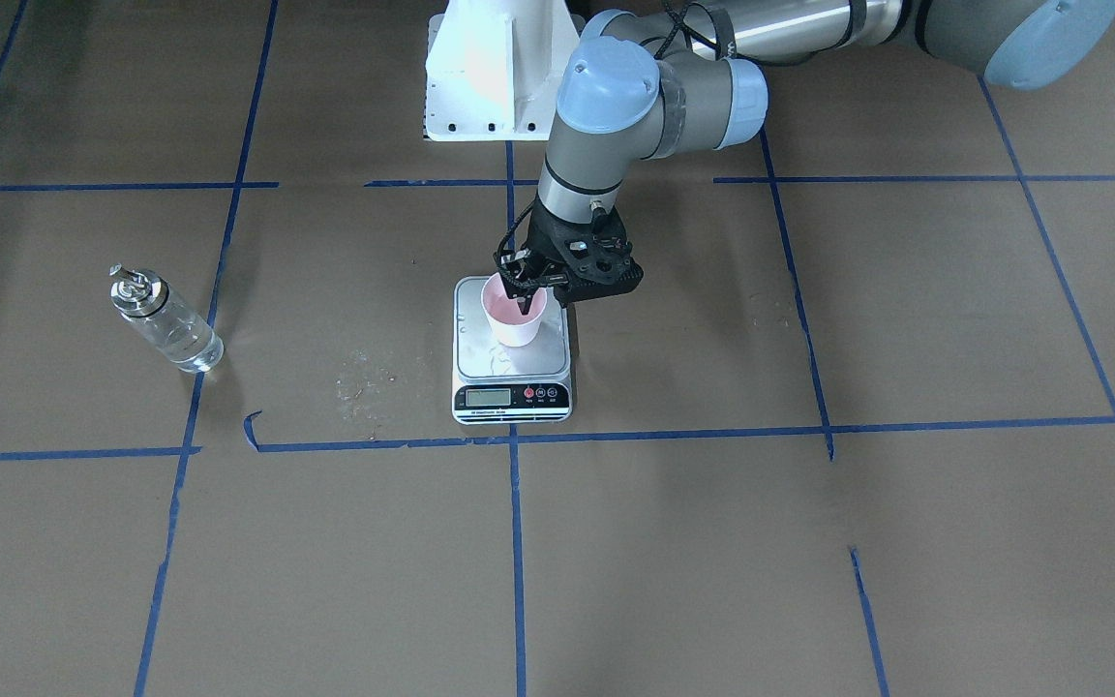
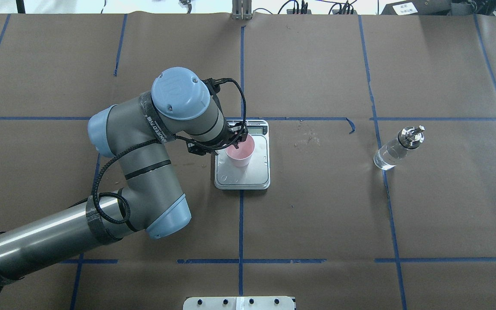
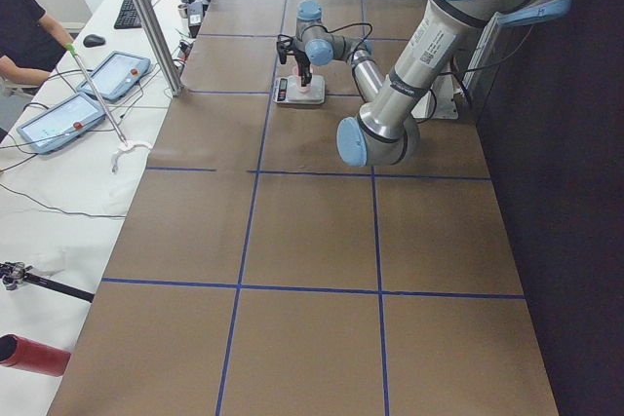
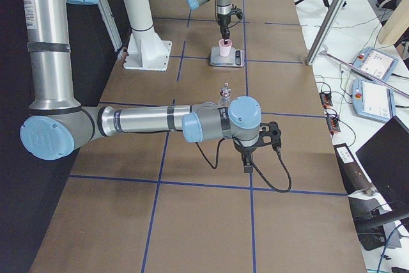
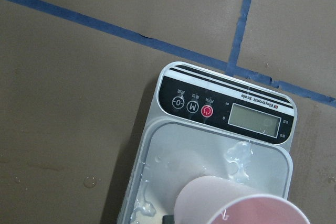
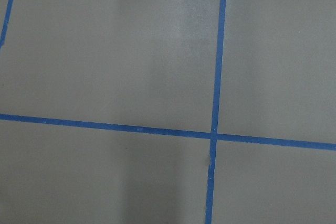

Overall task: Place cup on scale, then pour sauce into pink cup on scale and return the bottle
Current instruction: 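Withdraw the left gripper away while the right gripper reaches toward the bottle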

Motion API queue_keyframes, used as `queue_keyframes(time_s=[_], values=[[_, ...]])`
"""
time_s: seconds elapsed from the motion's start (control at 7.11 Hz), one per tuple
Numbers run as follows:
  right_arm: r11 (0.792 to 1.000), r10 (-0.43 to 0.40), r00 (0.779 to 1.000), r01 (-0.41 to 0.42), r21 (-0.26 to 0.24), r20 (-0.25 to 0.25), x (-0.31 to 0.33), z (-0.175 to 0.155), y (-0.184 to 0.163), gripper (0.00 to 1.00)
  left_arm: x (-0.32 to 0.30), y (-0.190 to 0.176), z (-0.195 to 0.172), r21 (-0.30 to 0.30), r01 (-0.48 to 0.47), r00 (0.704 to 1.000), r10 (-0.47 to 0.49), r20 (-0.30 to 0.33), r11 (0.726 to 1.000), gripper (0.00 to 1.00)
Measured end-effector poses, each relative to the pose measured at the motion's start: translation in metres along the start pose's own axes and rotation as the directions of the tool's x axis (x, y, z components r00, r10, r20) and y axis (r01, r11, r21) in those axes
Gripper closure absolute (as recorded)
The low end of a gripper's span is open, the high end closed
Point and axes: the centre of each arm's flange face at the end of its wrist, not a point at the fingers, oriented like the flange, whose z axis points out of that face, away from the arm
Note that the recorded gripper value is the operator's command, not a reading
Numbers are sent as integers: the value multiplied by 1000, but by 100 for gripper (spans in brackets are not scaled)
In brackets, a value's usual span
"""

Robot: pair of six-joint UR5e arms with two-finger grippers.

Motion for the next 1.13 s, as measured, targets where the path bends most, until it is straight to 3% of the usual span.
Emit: queue_keyframes(time_s=[0.42,0.84,1.13], values=[[996,-71,997,70,62,9,-51,-33,-7,0,-5,-14,-69,29,-68,997,68,-25,997,0],[994,79,992,-85,64,101,-190,-57,23,0,-61,-88,-169,72,-152,988,152,7,986,0],[981,158,983,-167,101,92,-287,-57,74,0,-131,-141,-213,115,-250,968,246,51,961,0]])
